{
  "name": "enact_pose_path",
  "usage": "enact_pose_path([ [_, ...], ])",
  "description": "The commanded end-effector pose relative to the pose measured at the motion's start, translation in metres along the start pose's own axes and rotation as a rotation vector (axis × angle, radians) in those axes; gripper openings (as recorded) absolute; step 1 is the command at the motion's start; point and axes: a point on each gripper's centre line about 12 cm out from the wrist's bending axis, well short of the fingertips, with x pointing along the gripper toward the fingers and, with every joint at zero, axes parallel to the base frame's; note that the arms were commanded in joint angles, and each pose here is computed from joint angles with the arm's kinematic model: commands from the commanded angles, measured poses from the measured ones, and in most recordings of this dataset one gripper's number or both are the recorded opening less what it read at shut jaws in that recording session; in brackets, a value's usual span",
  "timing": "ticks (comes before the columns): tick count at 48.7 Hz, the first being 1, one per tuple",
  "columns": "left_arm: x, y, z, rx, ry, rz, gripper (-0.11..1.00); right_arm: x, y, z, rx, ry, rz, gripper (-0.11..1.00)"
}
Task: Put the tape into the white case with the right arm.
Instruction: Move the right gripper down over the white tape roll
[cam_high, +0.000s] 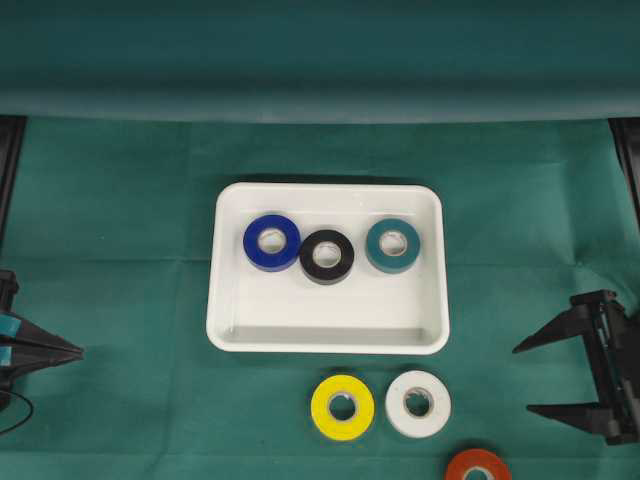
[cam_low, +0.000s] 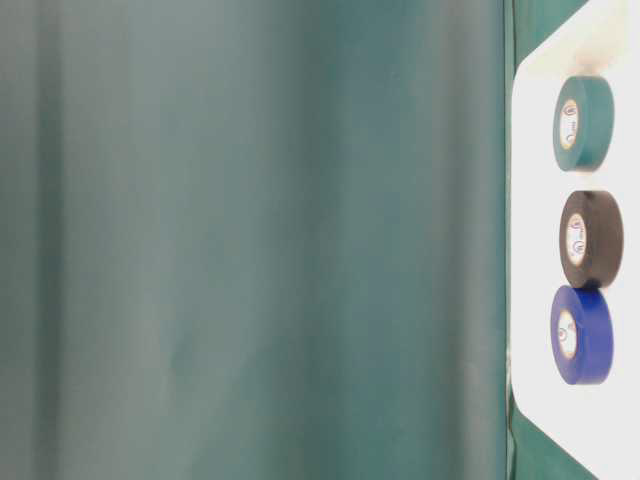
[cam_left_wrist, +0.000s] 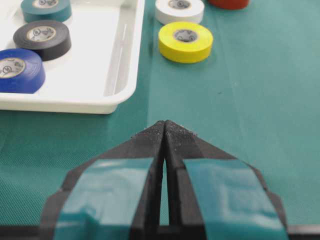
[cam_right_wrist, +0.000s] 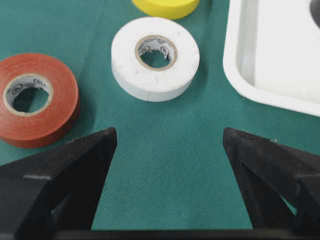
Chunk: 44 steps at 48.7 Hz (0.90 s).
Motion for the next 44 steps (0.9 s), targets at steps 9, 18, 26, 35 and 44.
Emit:
enact_pose_path([
  [9,0.001,0.0,0.004,0.0,0.0,0.002,0.0,0.018,0.004,0.018,0.001,0.047,0.016,0.73],
  [18,0.001,0.0,0.004,-0.002,0.0,0.002,0.0,0.036,0.011,0.028,-0.016,0.095,0.038,0.73],
  [26,0.001,0.0,0.004,-0.002,-0.002,0.002,0.0,0.056,0.015,0.038,-0.026,0.135,0.049,0.73],
  [35,0.001,0.0,0.004,0.0,0.0,0.003,0.0,0.079,0.02,0.043,-0.036,0.181,0.058,0.73],
  [44,0.001,0.0,0.004,-0.002,0.0,0.002,0.0,0.103,0.026,0.044,-0.045,0.229,0.068,0.73],
])
